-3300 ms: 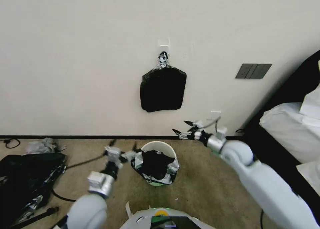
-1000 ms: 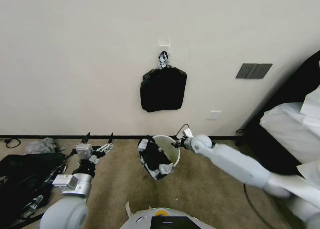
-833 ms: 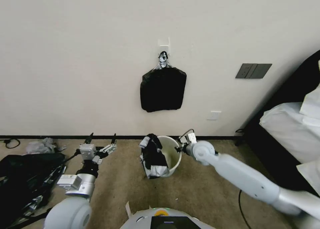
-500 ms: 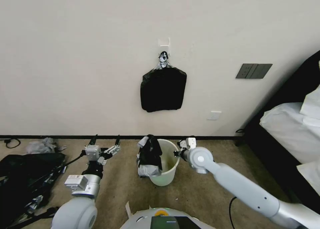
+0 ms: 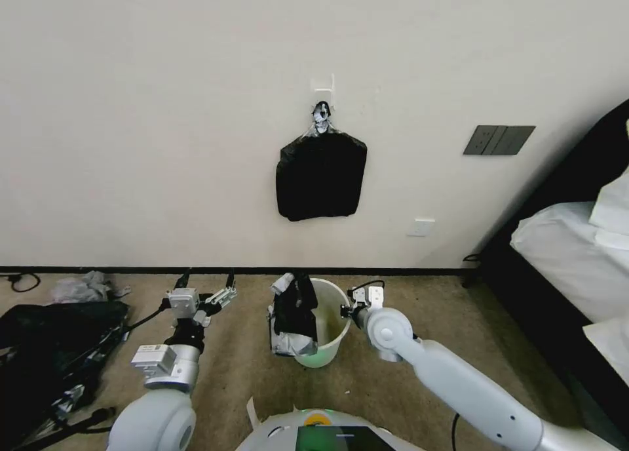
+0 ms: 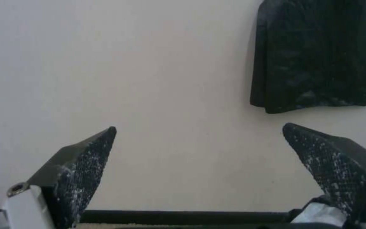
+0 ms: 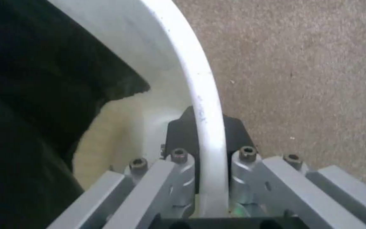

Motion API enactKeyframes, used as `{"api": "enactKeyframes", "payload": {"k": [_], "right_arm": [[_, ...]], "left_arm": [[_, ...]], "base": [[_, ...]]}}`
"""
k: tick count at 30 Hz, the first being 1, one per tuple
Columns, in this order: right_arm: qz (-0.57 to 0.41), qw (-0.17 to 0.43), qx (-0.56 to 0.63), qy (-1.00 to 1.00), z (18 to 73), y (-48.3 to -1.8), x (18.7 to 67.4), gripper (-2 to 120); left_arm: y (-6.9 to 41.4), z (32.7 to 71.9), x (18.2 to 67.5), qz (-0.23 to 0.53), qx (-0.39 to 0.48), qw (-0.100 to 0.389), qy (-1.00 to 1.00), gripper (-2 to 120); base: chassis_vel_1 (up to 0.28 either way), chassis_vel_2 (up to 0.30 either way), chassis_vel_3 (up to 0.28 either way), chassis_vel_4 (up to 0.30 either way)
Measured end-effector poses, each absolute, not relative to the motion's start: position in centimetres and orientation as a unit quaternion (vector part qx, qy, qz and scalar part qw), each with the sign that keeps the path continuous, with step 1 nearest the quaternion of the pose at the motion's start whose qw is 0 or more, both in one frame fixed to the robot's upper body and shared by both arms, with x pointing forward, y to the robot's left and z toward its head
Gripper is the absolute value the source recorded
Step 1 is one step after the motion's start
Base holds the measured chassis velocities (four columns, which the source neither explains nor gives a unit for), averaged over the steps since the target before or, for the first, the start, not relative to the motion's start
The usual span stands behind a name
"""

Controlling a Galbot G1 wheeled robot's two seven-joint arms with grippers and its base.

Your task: Place a trash bag onto the trash bin.

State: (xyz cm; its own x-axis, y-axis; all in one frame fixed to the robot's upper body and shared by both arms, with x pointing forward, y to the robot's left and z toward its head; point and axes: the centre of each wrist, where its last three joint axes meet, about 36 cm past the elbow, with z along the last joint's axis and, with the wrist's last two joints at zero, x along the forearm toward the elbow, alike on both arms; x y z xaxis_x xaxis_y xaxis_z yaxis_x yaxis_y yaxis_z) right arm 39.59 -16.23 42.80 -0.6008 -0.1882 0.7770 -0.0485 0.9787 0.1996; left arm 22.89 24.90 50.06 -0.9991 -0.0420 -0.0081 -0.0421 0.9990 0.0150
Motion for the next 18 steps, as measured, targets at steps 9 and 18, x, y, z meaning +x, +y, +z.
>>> {"api": "enactKeyframes", "payload": {"k": [9, 18], "right_arm": [[-0.067, 0.423, 0.065, -0.901, 42.5, -16.2, 38.8, 20], [-0.083, 0.377, 0.080, -0.919, 46.5, -16.8, 38.0, 53]], "left_arm": [[24.4, 50.0, 22.8, 0.006, -0.012, 0.003, 1.000, 100], [23.9, 50.1, 23.6, 0.023, 0.000, -0.036, 0.999, 100]], "base": [[0.000, 0.000, 0.000, 0.000], [0.000, 0.000, 0.000, 0.000]]}}
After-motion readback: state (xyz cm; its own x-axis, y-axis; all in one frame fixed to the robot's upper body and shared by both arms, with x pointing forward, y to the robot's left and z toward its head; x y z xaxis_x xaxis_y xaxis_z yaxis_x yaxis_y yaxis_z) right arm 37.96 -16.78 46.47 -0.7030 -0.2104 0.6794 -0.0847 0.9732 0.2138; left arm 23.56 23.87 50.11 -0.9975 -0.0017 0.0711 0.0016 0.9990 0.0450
